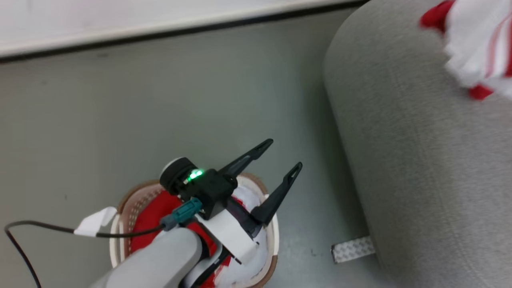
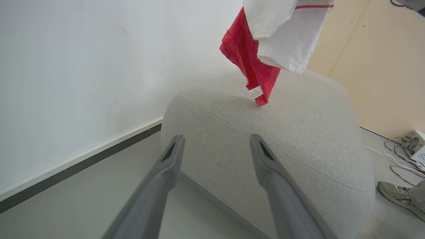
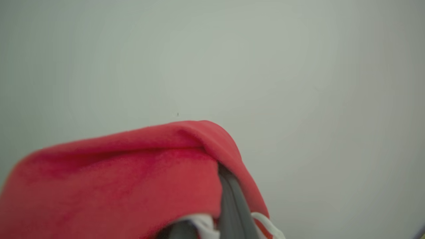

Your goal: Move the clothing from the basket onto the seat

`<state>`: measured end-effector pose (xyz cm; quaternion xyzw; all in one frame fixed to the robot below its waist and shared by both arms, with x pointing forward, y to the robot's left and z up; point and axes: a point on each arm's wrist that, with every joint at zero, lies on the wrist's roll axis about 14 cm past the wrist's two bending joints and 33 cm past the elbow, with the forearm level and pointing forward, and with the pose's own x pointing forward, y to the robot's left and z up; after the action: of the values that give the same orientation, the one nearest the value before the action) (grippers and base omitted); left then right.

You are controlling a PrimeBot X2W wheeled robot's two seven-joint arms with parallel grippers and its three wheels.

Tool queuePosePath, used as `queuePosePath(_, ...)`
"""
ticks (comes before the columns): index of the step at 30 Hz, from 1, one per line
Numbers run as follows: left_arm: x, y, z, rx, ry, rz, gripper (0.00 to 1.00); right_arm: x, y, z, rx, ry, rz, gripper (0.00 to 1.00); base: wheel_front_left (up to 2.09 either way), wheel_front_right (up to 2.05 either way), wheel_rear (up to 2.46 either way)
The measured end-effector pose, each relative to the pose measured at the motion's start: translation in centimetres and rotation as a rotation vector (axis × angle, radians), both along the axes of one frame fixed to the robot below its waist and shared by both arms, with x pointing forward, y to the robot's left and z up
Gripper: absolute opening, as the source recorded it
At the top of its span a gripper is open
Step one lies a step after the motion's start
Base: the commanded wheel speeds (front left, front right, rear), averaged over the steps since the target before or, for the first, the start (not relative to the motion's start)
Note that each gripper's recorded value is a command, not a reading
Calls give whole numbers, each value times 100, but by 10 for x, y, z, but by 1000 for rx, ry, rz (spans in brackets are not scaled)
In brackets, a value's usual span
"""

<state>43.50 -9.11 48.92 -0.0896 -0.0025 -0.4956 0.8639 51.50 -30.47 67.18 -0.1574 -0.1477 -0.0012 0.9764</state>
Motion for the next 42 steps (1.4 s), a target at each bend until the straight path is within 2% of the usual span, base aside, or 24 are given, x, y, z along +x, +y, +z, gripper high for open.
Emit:
queuePosePath(3, 10, 10, -17, 16, 31, 23, 100, 23, -17, -7, -21, 25, -28, 0, 0, 0, 0)
queuePosePath(6, 20, 19, -33, 28, 57, 45, 100, 43, -36, -31, -30, 82, -71, 0, 0, 0, 0)
queuePosePath(11, 32, 32, -57, 40, 98, 82, 100, 61, -80, -101, -36, 274, -189, 0, 0, 0, 0)
queuePosePath(18, 42, 43, -83, 61, 137, 111, 100, 57, -107, -213, -1, 577, -291, 0, 0, 0, 0)
queuePosePath(20, 44, 44, -87, 61, 145, 114, 100, 50, -109, -243, -67, 689, -302, 0, 0, 0, 0)
queuePosePath(22, 46, 45, -91, 61, 150, 120, 100, 40, -112, -272, -77, 803, -322, 0, 0, 0, 0)
queuePosePath(24, 49, 47, -92, 60, 150, 128, 100, 36, -113, -285, -73, 855, -333, 0, 0, 0, 0)
queuePosePath(25, 49, 48, -93, 62, 151, 131, 100, 34, -115, -288, -68, 876, -342, 7, 0, 0, 0)
queuePosePath(26, 50, 48, -94, 63, 152, 132, 100, 32, -116, -291, -71, 892, -347, 19, 0, 0, 0)
queuePosePath(27, 50, 48, -94, 64, 152, 133, 100, 30, -117, -291, -70, 897, -349, 39, 0, 0, 0)
queuePosePath(28, 50, 48, -94, 62, 150, 133, 100, 30, -117, -290, -71, 897, -350, 49, 0, 0, 0)
queuePosePath(29, 50, 48, -93, 62, 148, 134, 100, 29, -118, -288, -73, 896, -351, 100, 0, 0, 0)
queuePosePath(36, 45, 49, -78, 64, 131, 149, 100, 21, -112, -266, -78, 869, -326, 100, 0, 0, 0)
queuePosePath(42, 35, 56, -51, 64, 94, 192, 100, -7, -107, -238, -111, 872, -288, 100, 0, 0, 0)
